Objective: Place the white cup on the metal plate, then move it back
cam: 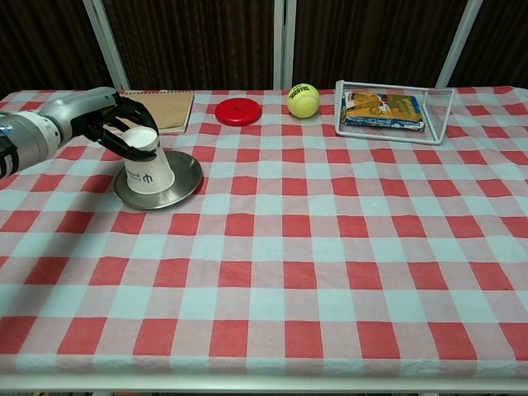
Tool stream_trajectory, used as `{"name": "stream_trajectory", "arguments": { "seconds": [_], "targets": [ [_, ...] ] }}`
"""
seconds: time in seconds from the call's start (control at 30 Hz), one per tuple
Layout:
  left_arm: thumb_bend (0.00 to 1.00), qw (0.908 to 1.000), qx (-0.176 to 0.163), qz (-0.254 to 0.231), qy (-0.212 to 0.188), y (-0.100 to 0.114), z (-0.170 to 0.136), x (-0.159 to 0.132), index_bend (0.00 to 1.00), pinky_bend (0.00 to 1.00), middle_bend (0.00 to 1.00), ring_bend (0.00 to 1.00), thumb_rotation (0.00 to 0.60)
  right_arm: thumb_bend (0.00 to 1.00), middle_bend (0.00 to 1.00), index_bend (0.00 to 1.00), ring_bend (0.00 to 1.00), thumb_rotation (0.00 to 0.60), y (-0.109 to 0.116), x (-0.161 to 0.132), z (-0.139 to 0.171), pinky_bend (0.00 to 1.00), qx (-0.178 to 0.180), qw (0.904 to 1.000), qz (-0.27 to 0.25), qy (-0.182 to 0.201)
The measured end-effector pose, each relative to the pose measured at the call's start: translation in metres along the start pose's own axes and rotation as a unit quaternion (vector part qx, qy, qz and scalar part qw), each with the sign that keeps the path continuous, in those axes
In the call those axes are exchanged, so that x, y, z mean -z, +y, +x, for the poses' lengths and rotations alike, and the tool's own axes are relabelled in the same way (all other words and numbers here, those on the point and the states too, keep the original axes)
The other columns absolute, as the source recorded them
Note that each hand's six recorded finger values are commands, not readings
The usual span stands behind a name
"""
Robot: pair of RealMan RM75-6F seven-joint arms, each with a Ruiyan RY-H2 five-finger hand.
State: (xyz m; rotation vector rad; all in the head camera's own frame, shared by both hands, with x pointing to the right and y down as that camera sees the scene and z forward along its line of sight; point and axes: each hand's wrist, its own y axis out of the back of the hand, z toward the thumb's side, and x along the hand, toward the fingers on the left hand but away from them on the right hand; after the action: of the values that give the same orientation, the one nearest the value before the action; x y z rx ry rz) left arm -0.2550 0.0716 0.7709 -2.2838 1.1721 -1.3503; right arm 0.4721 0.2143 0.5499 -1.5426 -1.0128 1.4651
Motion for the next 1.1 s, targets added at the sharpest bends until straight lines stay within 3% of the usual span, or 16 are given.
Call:
{"name": "stream_trajectory", "arguments": {
  "seconds": [0.27, 0.43, 0.63, 0.9, 1.1],
  "targets": [
    [0.36, 0.9982, 0.041, -0.011, -0.042, -0.020, -0.017, -0.025, 0.50, 0.18, 0.31, 0.13, 0.600, 0.22, 0.17, 0.01, 0.00, 0.600, 0.001, 0.000, -0.001, 0.10, 0.001, 1.0000, 0.002, 0.000],
    [0.36, 0.9994, 0.025, 0.001, -0.023, -0.011, -0.009, -0.014, 0.50, 0.18, 0.31, 0.13, 0.600, 0.22, 0.17, 0.01, 0.00, 0.600, 0.004, 0.000, -0.002, 0.10, 0.006, 1.0000, 0.002, 0.000],
    [0.36, 0.9996, -0.015, -0.019, 0.016, 0.009, 0.000, 0.005, 0.50, 0.18, 0.31, 0.13, 0.600, 0.22, 0.17, 0.01, 0.00, 0.600, 0.002, -0.002, -0.003, 0.10, 0.003, 1.0000, 0.002, 0.003],
    [0.36, 0.9978, 0.018, -0.064, -0.010, -0.005, -0.014, -0.013, 0.50, 0.18, 0.31, 0.13, 0.600, 0.22, 0.17, 0.01, 0.00, 0.600, 0.000, -0.003, -0.004, 0.10, 0.000, 1.0000, 0.002, 0.006],
    [0.36, 0.9985, 0.026, -0.047, -0.012, -0.007, -0.013, -0.011, 0.50, 0.18, 0.31, 0.13, 0.600, 0.22, 0.17, 0.01, 0.00, 0.600, 0.003, -0.001, -0.004, 0.10, 0.004, 1.0000, 0.003, 0.003]
  ]
}}
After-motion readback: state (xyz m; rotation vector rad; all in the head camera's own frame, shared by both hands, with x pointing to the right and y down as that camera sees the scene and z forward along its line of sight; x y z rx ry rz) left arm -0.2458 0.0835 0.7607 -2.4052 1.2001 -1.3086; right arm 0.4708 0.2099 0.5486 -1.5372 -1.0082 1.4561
